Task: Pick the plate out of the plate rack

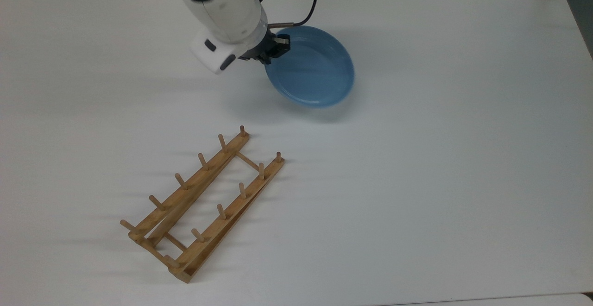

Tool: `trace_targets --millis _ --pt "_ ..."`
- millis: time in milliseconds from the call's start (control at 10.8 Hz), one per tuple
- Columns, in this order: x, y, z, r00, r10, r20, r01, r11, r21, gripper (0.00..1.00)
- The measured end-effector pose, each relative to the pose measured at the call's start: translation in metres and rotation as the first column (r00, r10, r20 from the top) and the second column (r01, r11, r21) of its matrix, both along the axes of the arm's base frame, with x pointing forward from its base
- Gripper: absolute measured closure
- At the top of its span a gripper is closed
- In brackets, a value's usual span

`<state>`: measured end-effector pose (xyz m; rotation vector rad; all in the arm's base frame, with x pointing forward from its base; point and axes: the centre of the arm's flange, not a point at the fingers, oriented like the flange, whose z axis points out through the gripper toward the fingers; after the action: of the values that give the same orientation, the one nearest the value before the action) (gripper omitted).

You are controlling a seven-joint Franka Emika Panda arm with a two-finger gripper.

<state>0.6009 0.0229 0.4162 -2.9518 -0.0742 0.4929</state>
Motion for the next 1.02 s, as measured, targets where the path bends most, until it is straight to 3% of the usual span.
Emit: trace_targets --millis 279,651,837,1023 --pt "-0.024 -0.024 -0.05 0.985 0.143 -0.093 -0.145 0.989 -0.009 0.95" --pt "-0.024 -0.056 -0.08 0.982 0.173 -0.071 -0.178 0.982 -0.062 0.9" --pt "-0.017 -0.077 -0.092 0.984 0.176 -0.034 -0.179 0.976 -0.121 0.68" --pt "-0.014 -0.091 -0.093 0.986 0.166 -0.013 -0.166 0.976 -0.143 0.61"
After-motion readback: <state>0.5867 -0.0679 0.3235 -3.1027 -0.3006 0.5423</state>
